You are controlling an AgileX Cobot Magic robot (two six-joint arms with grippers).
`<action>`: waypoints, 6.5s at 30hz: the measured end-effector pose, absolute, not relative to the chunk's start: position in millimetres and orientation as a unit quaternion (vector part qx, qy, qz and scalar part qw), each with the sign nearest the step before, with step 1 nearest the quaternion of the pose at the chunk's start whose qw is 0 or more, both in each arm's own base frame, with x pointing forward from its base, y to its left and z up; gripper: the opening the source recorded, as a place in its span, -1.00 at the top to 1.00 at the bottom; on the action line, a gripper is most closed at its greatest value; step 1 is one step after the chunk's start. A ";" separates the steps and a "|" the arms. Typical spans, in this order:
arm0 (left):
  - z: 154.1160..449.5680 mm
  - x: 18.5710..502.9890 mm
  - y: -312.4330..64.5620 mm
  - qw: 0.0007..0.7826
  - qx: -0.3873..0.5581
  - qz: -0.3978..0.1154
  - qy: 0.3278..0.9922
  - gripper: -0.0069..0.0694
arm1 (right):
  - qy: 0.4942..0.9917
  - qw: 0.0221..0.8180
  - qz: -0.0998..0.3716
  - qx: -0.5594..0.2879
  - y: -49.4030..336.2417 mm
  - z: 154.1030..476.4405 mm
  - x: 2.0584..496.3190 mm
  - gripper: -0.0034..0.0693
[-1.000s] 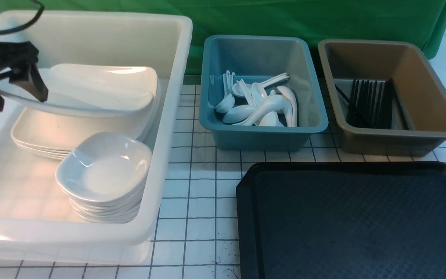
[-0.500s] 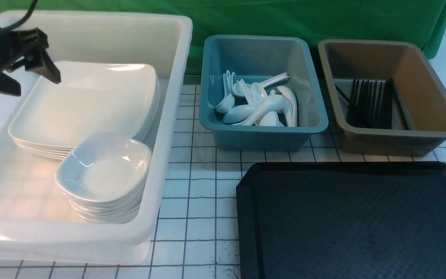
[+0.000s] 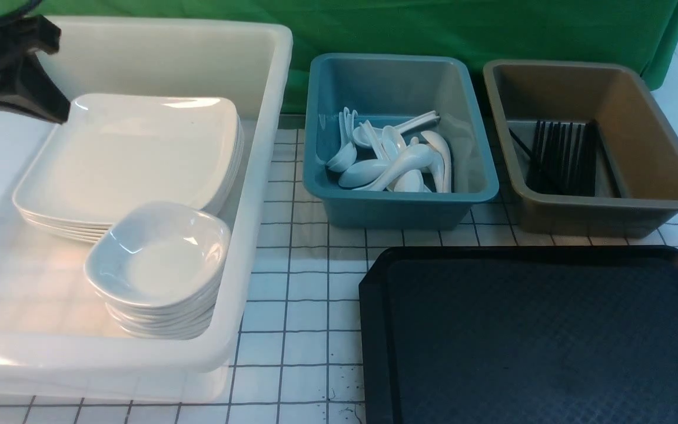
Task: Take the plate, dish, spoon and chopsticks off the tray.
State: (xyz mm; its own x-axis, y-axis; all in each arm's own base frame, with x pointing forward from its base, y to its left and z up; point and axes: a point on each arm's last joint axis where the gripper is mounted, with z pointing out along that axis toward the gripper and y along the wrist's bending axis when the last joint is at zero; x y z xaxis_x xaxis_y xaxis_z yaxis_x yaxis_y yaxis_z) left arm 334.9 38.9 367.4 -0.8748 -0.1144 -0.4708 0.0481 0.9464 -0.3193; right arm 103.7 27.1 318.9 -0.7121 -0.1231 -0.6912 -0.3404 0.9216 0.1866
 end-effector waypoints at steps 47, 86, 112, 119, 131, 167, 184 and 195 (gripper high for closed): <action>383.1 324.7 32.8 0.275 0.005 -0.176 0.945 0.83 | 0.710 0.701 0.032 -0.061 18.7 316.2 39.9 0.66; 398.1 215.1 -1.1 0.315 0.059 -0.175 0.931 0.81 | 0.781 0.591 -0.101 -0.176 5.1 183.9 53.3 0.44; 392.4 211.9 -4.8 0.310 0.066 -0.188 0.929 0.81 | 0.798 0.603 0.023 -0.012 5.1 184.4 53.6 0.36; 393.5 211.4 -5.9 0.306 0.034 -0.205 0.929 0.81 | 0.794 0.604 0.040 -0.059 9.4 184.6 53.1 0.33; 386.4 163.1 -33.8 0.302 0.074 -0.197 0.930 0.81 | 0.792 0.603 0.052 -0.080 11.7 184.5 52.6 0.26; 300.0 39.1 -14.0 0.711 0.080 -0.070 0.695 0.81 | 0.792 0.603 0.051 -0.080 11.6 184.5 52.7 0.25; 192.6 56.0 -2.1 0.662 0.005 -0.020 0.750 0.81 | 0.792 0.603 0.051 -0.081 11.6 184.5 52.7 0.24; 191.9 55.9 -2.1 0.659 0.004 -0.021 0.752 0.81 | 0.792 0.603 0.051 -0.081 11.6 184.5 52.7 0.24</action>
State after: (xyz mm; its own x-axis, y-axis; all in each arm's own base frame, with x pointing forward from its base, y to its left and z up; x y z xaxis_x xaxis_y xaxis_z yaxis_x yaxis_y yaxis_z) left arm 55.9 -2.1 191.9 -0.1323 -0.0217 -0.9910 0.0334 0.9991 -0.0264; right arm 52.7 11.6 184.5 -0.2604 -0.0666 -0.9632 -0.1885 0.9819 -0.0169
